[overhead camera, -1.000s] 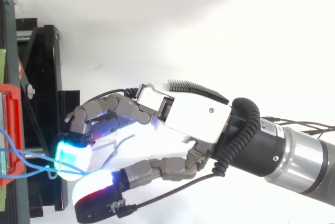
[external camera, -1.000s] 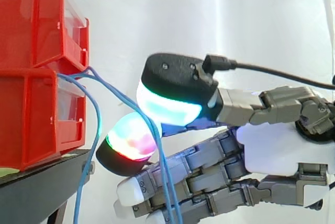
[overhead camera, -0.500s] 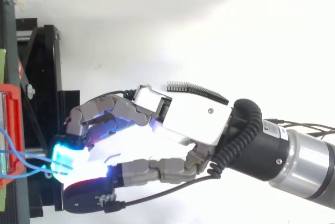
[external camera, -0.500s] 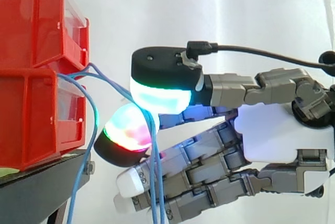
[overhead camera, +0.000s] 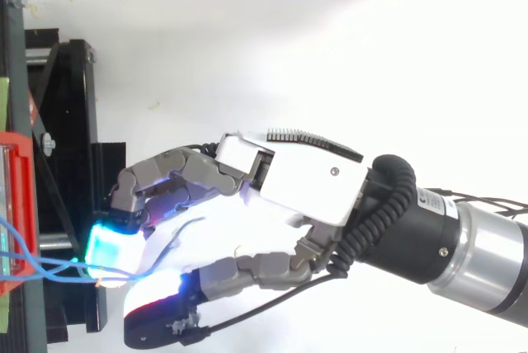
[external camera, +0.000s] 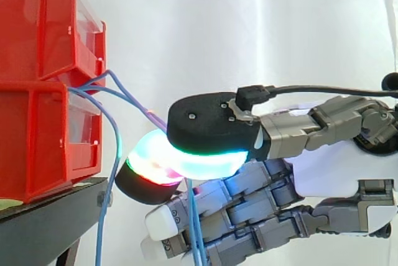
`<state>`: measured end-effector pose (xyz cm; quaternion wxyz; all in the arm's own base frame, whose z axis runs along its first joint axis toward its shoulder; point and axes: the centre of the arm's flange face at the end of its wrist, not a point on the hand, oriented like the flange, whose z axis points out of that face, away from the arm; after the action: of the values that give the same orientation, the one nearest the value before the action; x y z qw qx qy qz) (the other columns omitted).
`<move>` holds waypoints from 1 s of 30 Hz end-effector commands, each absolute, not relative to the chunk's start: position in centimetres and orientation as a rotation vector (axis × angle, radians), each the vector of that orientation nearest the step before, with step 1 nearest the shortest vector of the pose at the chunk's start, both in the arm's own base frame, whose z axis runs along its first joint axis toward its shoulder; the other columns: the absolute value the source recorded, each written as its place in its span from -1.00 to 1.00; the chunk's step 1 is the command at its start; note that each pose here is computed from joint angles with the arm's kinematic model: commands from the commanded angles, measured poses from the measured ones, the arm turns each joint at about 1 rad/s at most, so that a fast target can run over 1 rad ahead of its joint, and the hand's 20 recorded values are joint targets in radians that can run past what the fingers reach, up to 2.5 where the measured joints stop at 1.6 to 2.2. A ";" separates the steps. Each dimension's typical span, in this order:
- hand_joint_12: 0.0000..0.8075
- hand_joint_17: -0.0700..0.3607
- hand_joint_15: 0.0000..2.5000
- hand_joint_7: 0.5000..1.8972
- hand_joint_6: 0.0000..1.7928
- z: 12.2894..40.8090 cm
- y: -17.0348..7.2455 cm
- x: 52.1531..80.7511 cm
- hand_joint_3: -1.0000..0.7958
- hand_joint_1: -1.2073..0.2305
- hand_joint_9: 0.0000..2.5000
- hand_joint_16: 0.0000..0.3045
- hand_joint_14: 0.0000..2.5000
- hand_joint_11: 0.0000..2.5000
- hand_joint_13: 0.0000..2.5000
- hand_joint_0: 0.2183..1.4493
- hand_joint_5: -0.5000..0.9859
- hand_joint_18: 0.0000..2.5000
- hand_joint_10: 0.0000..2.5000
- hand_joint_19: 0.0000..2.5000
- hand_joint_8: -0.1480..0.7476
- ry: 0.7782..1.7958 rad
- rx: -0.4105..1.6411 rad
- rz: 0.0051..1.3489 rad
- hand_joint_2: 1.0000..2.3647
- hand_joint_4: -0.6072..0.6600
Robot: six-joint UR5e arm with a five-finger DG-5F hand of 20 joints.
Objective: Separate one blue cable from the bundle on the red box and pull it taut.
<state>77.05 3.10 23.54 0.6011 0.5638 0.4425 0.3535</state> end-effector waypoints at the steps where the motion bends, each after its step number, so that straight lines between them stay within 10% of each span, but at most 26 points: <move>1: -0.12 -0.24 -0.88 -0.39 -0.03 23.8 3.1 77.0 -0.35 -0.66 -0.41 -0.73 -1.00 -0.65 -0.55 -0.28 -0.59 -0.49 -0.99 -0.80 0.01 1.021 1.308 0.823 -0.99 0.17; 14: -0.05 -0.20 -0.87 -0.29 -0.07 23.9 3.1 77.1 -0.40 -0.20 -0.37 -0.70 -1.00 -0.64 -0.54 -0.52 -0.53 -0.48 -0.99 -0.78 0.10 1.017 1.307 0.829 -1.00 0.24; 30: -0.01 -0.17 -0.85 -0.29 -0.06 24.0 3.1 77.1 -0.35 -0.09 -0.37 -0.68 -1.00 -0.63 -0.53 -0.57 -0.54 -0.47 -0.99 -0.78 0.13 1.015 1.309 0.829 -0.99 0.25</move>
<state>77.08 3.14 23.99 0.6010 0.5646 0.4383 0.3577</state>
